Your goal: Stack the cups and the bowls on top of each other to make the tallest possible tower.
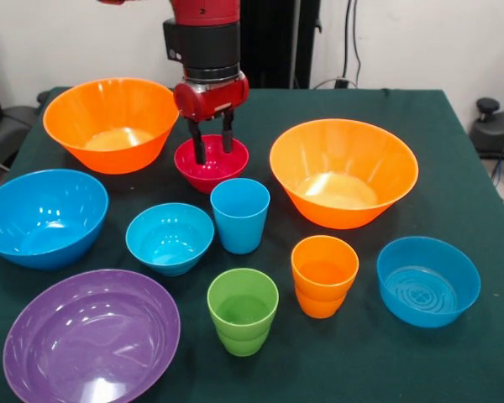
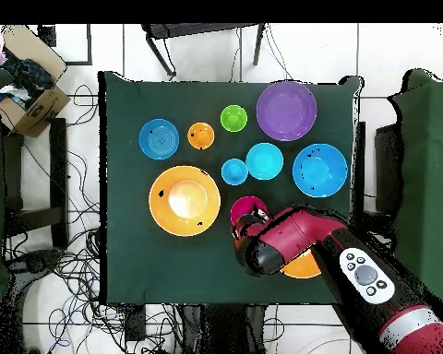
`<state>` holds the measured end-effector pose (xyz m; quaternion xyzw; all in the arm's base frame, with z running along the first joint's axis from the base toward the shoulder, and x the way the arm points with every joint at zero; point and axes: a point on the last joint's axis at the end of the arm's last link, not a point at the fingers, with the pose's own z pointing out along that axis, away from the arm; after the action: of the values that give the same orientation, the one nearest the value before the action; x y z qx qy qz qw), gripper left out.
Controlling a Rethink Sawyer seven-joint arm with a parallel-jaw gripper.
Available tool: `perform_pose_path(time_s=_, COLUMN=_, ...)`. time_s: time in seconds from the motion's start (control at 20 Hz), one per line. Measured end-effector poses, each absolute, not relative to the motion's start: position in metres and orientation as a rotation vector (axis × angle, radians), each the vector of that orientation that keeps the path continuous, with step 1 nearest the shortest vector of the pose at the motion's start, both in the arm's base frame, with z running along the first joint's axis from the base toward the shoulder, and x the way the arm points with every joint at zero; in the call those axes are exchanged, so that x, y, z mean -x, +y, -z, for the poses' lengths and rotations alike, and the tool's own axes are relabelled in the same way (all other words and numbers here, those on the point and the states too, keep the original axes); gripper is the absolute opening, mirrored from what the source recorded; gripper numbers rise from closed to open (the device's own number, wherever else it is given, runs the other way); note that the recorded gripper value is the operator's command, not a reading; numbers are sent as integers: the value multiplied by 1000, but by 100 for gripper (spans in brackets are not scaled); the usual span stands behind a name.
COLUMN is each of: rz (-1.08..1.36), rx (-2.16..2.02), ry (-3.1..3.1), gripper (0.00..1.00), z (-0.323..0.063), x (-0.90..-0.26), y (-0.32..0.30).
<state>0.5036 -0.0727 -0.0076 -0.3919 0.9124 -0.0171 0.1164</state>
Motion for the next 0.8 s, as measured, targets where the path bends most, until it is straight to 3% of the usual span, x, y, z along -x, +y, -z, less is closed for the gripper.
perform_pose_path(time_s=0.8, rz=-26, rx=1145, ry=2711, gripper=100, z=23, x=-494, y=-65)
